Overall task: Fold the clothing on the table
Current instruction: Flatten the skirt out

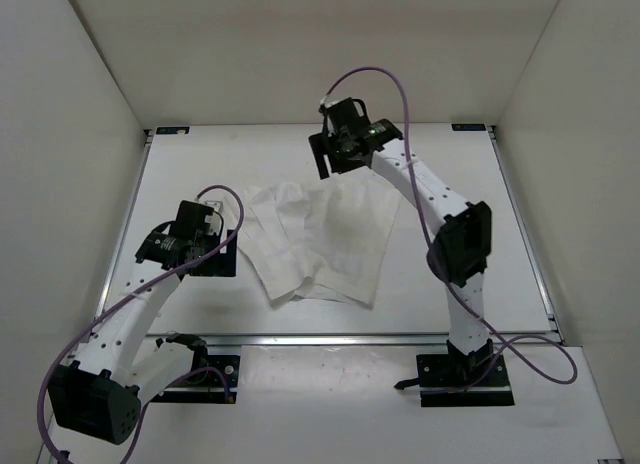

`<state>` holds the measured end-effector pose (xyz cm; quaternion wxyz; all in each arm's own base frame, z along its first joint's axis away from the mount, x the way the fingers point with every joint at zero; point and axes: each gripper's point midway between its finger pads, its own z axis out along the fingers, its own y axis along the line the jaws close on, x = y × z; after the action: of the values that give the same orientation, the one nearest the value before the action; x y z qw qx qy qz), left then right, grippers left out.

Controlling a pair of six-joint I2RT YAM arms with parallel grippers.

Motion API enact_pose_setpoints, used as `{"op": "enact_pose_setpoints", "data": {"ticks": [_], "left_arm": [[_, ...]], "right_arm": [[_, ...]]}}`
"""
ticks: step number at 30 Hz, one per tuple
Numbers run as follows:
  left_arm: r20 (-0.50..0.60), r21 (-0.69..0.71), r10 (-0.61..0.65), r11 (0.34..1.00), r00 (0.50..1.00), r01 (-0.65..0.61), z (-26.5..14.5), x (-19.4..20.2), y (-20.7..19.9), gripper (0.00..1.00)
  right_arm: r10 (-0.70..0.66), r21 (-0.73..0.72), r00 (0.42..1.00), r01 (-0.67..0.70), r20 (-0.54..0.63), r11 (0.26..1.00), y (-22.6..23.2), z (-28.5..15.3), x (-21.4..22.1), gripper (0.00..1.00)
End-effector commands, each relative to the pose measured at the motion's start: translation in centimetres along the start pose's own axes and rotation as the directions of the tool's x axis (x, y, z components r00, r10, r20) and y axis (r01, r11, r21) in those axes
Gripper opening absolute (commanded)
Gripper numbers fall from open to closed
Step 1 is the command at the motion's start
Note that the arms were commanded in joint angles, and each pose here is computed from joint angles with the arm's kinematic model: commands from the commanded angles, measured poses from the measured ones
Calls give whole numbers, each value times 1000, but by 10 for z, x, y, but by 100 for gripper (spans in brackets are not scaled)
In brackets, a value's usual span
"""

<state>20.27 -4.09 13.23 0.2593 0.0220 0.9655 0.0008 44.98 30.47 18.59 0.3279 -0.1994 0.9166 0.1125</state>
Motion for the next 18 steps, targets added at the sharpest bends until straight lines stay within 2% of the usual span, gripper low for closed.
{"op": "enact_pose_setpoints", "data": {"ticks": [1, 2, 3, 4, 5, 6, 7, 8, 9, 10, 12, 14, 16, 17, 18], "left_arm": [[4, 14, 19, 1000, 1000, -19, 1, -4, -6, 98], [7, 45, 50, 998, 999, -51, -1, -3, -13, 98], [15, 61, 59, 996, 998, -60, -2, -3, -16, 97], [7, 100, 90, 991, 996, -90, -2, -2, -21, 91], [8, 122, 97, 988, 995, -97, -4, -4, -26, 80], [-2, 133, 82, 988, 997, -81, -4, -4, -26, 67], [-11, 181, 59, 982, 998, -56, -7, -3, -35, 59], [-34, 211, 31, 977, 999, -23, -6, -2, -41, 43], [-53, 233, 15, 972, 998, -2, -2, 2, -47, 32], [-84, 278, 17, 960, 996, 7, 5, 11, -58, 32], [-127, 325, -34, 943, 991, 74, 13, 24, -76, 43], [-153, 405, -86, 903, 984, 142, 18, 34, -94, 59], [-136, 471, -161, 858, 978, 207, 25, 37, -107, 81], [-143, 494, -208, 832, 968, 252, 24, 35, -111, 86], [-115, 523, -246, 809, 962, 269, 23, 29, -114, 83]], "right_arm": [[-6, 104, 999, 2, 39, 995, -22, -45, 12, 70], [26, 75, 999, -29, 43, 997, -23, -65, 40, 69], [56, 73, 998, -55, -17, 996, -27, -53, 78, 66], [99, 39, 995, -99, -4, 994, -26, -60, 96, 62], [122, -14, 992, -122, 38, 992, -18, -80, 97, 60], [152, -3, 988, -152, 0, 988, -26, -73, 125, 57], [178, -36, 984, -179, -18, 983, -22, -80, 144, 51], [210, -36, 977, -211, -18, 977, -23, -87, 151, 49], [218, -21, 974, -219, -57, 975, -23, -87, 172, 49], [237, -22, 968, -240, -80, 971, -22, -90, 187, 48], [271, -42, 957, -276, -101, 960, -16, -95, 206, 49], [319, -99, 944, -327, -89, 940, -5, -102, 216, 49], [337, -127, 933, -352, -126, 927, 3, -98, 242, 51], [348, -136, 926, -367, -142, 920, 7, -96, 253, 51], [355, -149, 923, -376, -150, 914, 9, -97, 257, 51]]}}
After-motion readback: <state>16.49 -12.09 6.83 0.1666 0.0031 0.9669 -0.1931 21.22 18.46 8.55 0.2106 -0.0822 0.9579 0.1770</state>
